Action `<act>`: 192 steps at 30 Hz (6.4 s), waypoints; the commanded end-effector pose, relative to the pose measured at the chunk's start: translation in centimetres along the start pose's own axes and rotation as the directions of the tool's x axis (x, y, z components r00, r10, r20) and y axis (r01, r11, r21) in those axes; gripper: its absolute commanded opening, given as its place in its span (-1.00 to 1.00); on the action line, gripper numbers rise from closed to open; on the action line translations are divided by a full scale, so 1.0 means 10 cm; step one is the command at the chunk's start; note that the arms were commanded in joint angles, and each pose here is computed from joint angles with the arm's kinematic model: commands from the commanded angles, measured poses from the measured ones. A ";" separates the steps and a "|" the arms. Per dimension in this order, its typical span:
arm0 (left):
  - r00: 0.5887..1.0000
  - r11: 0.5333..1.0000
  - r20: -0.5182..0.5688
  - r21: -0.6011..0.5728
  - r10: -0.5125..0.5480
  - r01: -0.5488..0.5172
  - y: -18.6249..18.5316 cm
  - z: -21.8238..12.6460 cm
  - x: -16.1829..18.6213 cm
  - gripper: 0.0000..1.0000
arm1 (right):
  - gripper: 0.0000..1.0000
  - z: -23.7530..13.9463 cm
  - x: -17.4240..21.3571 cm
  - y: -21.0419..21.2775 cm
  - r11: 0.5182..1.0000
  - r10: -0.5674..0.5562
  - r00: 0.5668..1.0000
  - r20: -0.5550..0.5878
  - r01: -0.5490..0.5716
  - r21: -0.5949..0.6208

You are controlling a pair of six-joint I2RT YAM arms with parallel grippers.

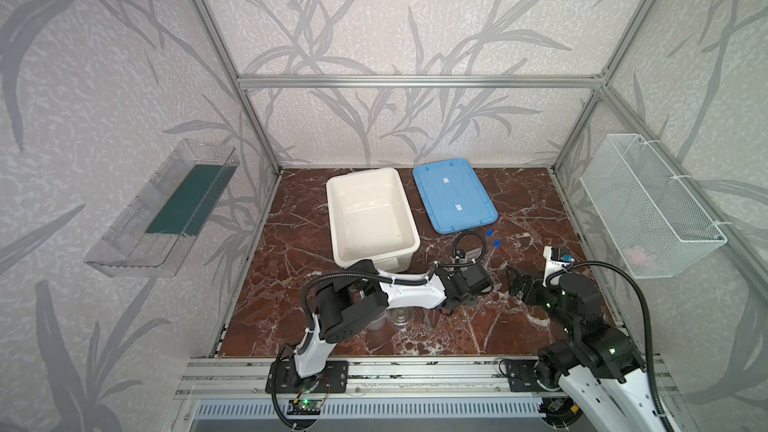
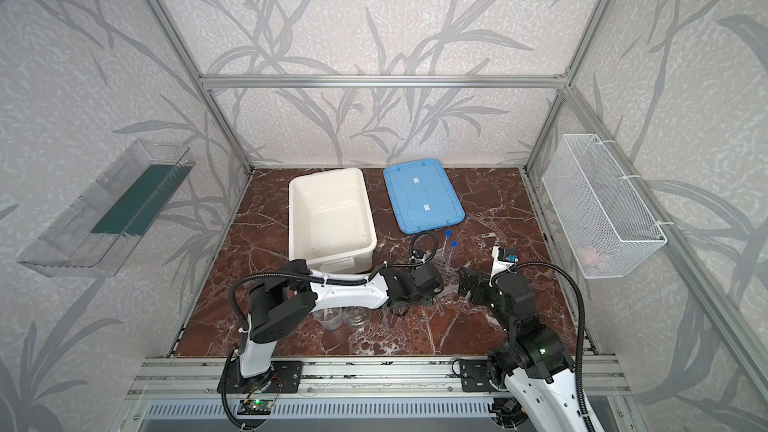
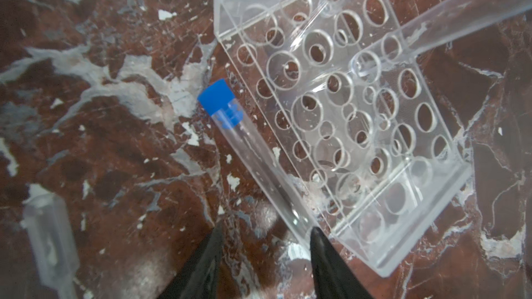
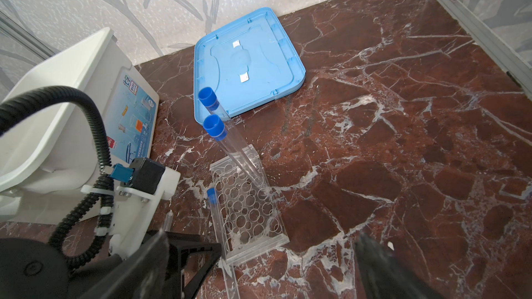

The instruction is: Organize the chemistry lab equipment

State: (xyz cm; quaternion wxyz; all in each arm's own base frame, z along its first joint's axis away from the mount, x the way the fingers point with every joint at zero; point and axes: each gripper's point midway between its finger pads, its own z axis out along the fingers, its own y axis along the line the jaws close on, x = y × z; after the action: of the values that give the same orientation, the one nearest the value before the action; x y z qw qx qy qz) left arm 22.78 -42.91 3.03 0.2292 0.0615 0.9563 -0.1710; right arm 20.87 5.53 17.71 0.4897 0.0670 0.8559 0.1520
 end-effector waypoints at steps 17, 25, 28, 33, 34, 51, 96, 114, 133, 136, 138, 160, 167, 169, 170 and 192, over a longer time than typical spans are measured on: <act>0.997 0.992 -0.050 -0.108 0.057 -0.062 0.08 0.10 0.04 -0.14 | 1.00 0.00 -0.05 0.00 1.000 -0.024 1.000 0.013 0.024 0.003; 0.995 0.986 -0.075 -0.148 0.064 -0.074 0.31 -0.08 0.12 -0.35 | 1.00 -0.03 -0.07 0.00 1.000 -0.023 0.999 0.030 0.023 0.004; 0.992 0.987 -0.101 -0.133 0.074 -0.087 0.32 -0.09 0.17 -0.29 | 1.00 -0.02 -0.06 -0.01 1.000 -0.023 0.999 0.029 0.023 0.009; 0.976 0.984 -0.189 -0.121 0.106 -0.130 0.26 -0.14 0.32 -0.21 | 1.00 -0.02 -0.06 -0.01 1.000 -0.024 0.999 0.030 0.024 0.007; 0.971 0.984 -0.213 -0.123 0.105 -0.133 0.27 -0.16 0.36 -0.21 | 1.00 -0.02 -0.06 -0.01 1.000 -0.023 0.999 0.029 0.023 0.006; 0.935 0.980 -0.330 -0.100 0.133 -0.175 0.32 -0.31 0.75 -0.38 | 1.00 -0.03 -0.07 -0.03 1.000 -0.024 0.999 0.034 0.024 0.015; 0.951 0.838 0.276 0.478 0.139 -0.261 -0.06 -1.16 0.15 -0.66 | 0.88 0.16 0.07 0.98 0.907 0.031 0.937 -0.349 -0.173 -0.384; 0.918 0.758 0.370 0.555 0.145 -0.343 -0.11 -1.42 0.23 -0.73 | 0.28 0.42 0.06 1.22 0.878 0.049 0.892 -0.449 -0.253 -0.406; 0.922 0.759 0.355 0.555 0.154 -0.340 -0.15 -1.38 0.24 -0.73 | -0.61 0.43 0.18 1.21 0.878 0.041 0.881 -0.471 -0.256 -0.404; 0.924 0.759 0.344 0.554 0.166 -0.343 -0.18 -1.36 0.26 -0.61 | -0.65 0.43 0.18 1.20 0.879 0.043 0.885 -0.464 -0.254 -0.403; 0.925 0.751 0.340 0.562 0.172 -0.347 -0.22 -1.36 0.26 -0.18 | -0.65 0.42 0.17 1.19 0.881 0.042 0.888 -0.457 -0.248 -0.402; 0.986 0.939 0.163 0.333 0.028 -0.082 -0.24 -1.06 -0.03 0.90 | -0.66 0.35 -0.54 0.38 0.972 -0.222 0.966 0.134 0.230 -0.049; 0.992 0.945 0.118 0.317 0.046 -0.081 -0.32 -0.89 0.04 0.90 | -0.66 0.51 -0.56 0.33 0.961 -0.273 0.945 0.181 0.278 -0.002; 0.992 0.947 0.115 0.309 0.049 -0.083 -0.31 -0.86 0.04 0.90 | -0.65 0.52 -0.59 0.33 0.958 -0.280 0.940 0.195 0.285 0.002; 0.992 0.948 0.112 0.308 0.050 -0.083 -0.32 -0.85 0.05 0.90 | -0.65 0.52 -0.60 0.32 0.957 -0.284 0.937 0.202 0.288 0.009; 0.996 0.960 0.065 0.271 0.060 -0.076 -0.35 -0.67 0.09 0.90 | -0.61 0.80 -0.24 0.10 0.969 -0.246 0.954 0.170 0.241 0.053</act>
State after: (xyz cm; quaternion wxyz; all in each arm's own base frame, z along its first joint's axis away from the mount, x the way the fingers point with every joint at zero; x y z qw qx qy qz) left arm 18.12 -43.71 9.23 0.2517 0.1300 0.9107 -0.3006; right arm 28.79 7.65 16.43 0.5702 -0.0299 0.8179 0.0711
